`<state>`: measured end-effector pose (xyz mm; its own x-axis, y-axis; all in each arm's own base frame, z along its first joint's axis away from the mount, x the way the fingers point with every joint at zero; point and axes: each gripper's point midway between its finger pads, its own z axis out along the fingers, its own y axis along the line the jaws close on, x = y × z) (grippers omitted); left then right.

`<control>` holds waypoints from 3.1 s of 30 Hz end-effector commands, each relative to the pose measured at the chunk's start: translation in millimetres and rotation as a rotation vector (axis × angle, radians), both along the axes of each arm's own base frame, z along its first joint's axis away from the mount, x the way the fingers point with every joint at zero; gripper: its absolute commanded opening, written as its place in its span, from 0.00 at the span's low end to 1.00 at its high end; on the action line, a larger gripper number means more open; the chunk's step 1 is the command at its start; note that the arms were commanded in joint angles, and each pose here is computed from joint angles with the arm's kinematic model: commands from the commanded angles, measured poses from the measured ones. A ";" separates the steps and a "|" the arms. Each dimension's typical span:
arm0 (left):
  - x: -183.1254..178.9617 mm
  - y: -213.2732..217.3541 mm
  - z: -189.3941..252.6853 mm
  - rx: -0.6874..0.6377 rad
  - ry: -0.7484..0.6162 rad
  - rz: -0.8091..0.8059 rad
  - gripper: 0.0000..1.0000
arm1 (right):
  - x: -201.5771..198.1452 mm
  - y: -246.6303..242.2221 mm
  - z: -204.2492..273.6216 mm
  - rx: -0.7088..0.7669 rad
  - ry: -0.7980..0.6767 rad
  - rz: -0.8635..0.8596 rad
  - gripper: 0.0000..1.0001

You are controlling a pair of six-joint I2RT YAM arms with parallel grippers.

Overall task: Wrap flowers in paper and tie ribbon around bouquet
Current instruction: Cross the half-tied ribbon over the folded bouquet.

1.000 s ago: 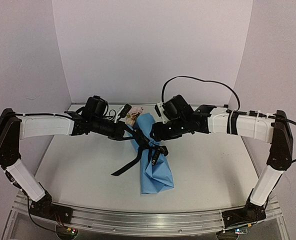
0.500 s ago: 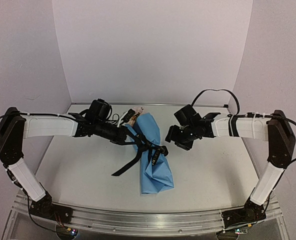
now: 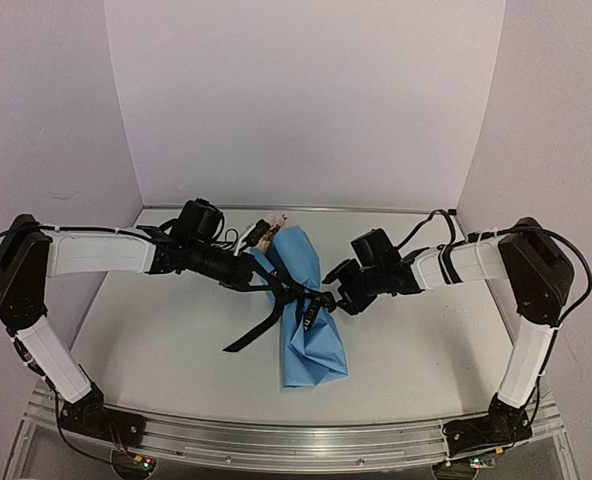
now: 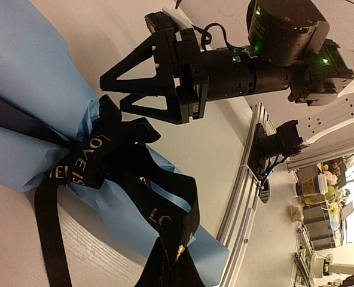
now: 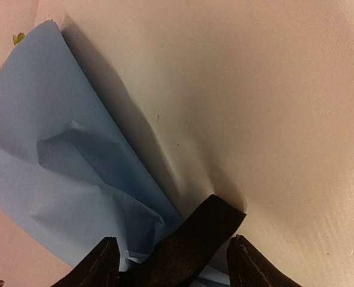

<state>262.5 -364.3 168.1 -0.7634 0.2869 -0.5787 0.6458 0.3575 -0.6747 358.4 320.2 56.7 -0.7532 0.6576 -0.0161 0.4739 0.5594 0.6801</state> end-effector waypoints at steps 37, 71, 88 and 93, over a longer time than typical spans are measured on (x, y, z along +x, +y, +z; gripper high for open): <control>-7.4 -9.0 24.1 -0.042 -0.079 -0.065 0.00 | 32.4 21.9 90.6 -0.214 -0.348 0.210 0.04; 23.8 -54.9 8.6 -0.059 -0.184 -0.020 0.10 | 20.0 72.8 121.0 -0.138 -0.476 0.473 0.59; 39.6 -60.5 3.7 -0.033 -0.184 0.028 0.33 | 12.1 18.8 145.0 -0.224 -0.505 0.325 0.86; 48.0 -62.7 6.3 -0.025 -0.190 0.056 0.43 | 0.1 -1.8 140.3 -0.284 -0.498 0.323 0.85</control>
